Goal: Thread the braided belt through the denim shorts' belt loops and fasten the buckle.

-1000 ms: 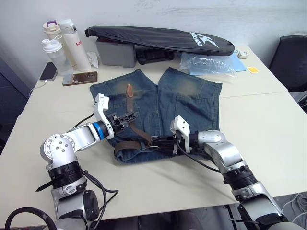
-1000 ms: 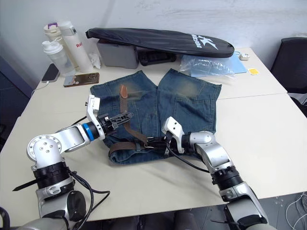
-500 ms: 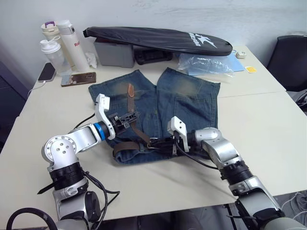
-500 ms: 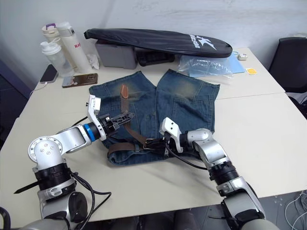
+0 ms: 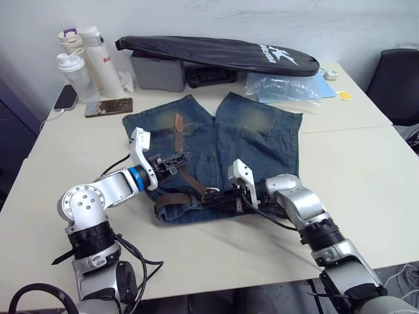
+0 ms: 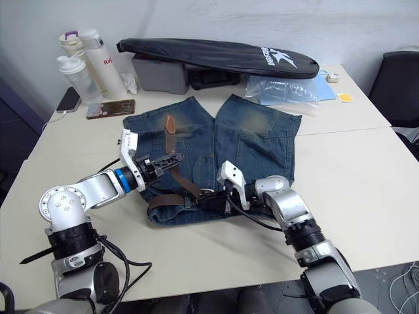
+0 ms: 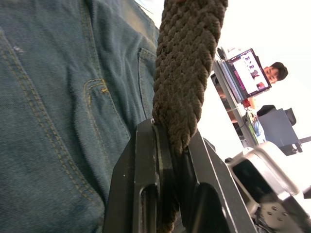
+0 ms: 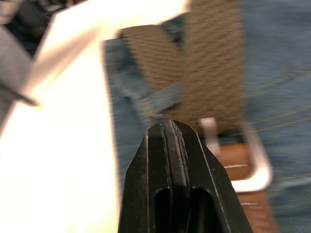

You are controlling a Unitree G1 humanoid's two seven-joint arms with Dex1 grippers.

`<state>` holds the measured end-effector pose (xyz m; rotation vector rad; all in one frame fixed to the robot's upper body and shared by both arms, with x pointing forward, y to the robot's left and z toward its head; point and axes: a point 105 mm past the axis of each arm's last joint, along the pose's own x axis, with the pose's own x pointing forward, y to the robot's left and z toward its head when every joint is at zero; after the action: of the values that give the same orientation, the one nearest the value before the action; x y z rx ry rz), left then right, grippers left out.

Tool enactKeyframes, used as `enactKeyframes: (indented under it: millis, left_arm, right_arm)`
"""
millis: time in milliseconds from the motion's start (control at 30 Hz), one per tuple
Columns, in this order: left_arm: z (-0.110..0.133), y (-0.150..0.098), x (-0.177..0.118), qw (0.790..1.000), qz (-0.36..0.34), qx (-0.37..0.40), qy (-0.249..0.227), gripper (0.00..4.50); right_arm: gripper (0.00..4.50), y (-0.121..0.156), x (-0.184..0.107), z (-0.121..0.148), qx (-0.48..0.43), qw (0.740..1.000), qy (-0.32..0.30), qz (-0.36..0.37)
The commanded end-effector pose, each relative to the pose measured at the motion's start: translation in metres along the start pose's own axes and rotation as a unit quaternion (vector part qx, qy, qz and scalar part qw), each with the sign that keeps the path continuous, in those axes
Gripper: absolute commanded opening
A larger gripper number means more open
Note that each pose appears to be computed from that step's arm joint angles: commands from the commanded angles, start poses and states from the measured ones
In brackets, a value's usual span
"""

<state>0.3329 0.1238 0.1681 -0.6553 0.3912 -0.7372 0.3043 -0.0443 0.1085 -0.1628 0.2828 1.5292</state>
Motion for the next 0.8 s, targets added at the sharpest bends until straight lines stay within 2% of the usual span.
enactKeyframes:
  millis: [33, 267, 800]
  left_arm:
    - [0.008, -0.010, 0.000, 1.000, -0.020, 0.019, -0.009, 0.00]
    - [0.007, -0.011, 0.003, 0.999, -0.023, 0.020, -0.007, 0.00]
    - [0.011, -0.009, -0.001, 1.000, -0.014, 0.024, -0.015, 0.00]
  right_arm:
    - [0.03, -0.002, -0.010, 0.029, -0.034, 0.999, -0.027, -0.004]
    - [0.03, -0.026, -0.009, 0.025, -0.048, 0.997, -0.006, -0.062]
    - [0.03, -0.020, 0.006, -0.002, -0.019, 0.998, 0.015, -0.050]
